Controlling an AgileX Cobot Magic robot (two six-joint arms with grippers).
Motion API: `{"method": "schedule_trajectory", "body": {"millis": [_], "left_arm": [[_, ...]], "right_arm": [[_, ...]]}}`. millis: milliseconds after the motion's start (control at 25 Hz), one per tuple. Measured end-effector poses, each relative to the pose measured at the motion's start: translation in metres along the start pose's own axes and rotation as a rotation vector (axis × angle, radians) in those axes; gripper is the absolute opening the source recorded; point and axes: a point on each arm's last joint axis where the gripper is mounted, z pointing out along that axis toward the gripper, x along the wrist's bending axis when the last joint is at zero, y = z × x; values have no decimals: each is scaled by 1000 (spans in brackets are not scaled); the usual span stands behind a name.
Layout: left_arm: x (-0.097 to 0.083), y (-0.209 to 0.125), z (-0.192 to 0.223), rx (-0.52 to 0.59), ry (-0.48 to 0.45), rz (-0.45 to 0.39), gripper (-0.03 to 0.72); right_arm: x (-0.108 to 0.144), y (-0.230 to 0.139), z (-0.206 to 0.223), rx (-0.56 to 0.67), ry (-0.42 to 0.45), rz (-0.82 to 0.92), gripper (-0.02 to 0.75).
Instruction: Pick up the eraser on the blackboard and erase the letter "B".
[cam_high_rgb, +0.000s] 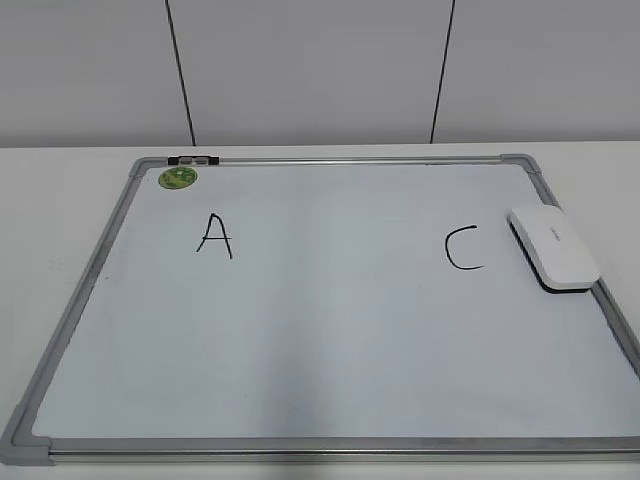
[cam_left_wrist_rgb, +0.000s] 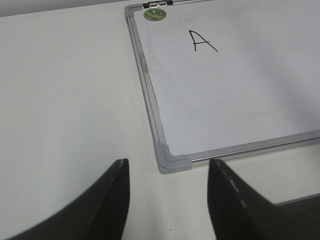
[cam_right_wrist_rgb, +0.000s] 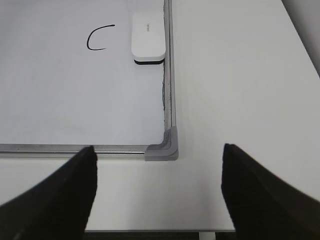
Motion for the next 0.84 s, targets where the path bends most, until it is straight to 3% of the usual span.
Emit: {"method": "schedule_trajectory", "body": {"millis": [320, 840], "left_arm": [[0, 0, 1, -1, 49, -27, 384], [0, 0, 1, -1, 50, -27, 382]], "right_arm": [[0, 0, 0, 0, 0, 2, 573], [0, 0, 0, 0, 0, 4, 575]]}}
